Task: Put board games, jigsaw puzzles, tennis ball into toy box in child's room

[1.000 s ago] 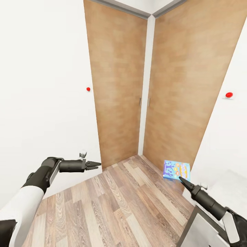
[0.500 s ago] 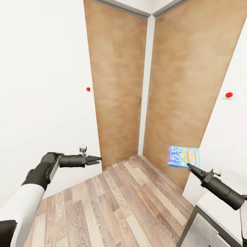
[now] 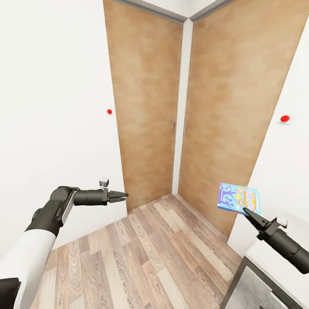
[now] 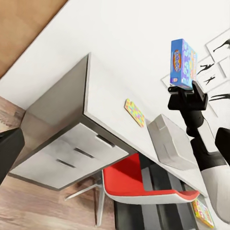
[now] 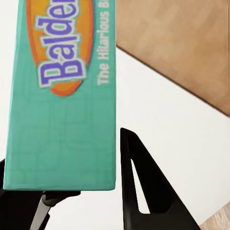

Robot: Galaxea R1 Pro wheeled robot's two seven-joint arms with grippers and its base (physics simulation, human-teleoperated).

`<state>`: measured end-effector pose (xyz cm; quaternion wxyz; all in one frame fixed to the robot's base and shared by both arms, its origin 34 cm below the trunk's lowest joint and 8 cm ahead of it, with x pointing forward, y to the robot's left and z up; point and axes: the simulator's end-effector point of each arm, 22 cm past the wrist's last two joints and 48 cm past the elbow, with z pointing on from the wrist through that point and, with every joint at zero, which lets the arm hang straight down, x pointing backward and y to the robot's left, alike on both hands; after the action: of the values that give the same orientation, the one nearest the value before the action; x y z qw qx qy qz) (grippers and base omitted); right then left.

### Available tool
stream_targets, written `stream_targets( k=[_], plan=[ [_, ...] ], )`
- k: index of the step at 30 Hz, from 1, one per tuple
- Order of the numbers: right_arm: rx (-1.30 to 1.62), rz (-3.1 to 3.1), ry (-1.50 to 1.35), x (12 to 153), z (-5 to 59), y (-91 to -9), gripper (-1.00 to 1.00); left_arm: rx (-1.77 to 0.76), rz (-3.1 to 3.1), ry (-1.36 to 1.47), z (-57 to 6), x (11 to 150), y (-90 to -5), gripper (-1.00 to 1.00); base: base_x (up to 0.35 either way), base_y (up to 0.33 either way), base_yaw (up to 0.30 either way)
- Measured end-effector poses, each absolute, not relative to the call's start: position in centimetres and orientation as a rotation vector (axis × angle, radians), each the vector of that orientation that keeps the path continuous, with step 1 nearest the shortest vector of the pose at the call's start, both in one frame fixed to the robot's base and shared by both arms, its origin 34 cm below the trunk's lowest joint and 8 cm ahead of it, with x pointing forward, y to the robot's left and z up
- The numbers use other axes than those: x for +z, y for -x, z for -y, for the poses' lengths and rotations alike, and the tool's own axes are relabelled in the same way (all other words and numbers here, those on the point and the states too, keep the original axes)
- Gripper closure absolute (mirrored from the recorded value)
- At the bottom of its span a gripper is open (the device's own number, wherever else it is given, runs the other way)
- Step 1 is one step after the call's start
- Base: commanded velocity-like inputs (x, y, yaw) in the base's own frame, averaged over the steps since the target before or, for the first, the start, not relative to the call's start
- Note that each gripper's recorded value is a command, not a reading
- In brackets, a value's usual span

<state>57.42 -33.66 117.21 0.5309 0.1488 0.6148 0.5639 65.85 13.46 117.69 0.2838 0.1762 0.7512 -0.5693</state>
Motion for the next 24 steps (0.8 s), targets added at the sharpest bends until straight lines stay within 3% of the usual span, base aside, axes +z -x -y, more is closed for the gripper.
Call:
stream_targets(
  k=[12,24],
  plan=[
    [1.347,-1.481,-0.374,116.3,33.9,-57.6,1.00,-1.528,-2.014,-0.470,-13.4,117.3,-66.0,-1.00,-0.150,-0.149,-0.192],
    [1.358,-1.498,-0.417,114.7,34.4,-58.0,1.00,-1.537,-2.027,-0.457,-13.4,116.3,-66.2,-1.00,-0.009,-0.010,-0.133]
  ],
)
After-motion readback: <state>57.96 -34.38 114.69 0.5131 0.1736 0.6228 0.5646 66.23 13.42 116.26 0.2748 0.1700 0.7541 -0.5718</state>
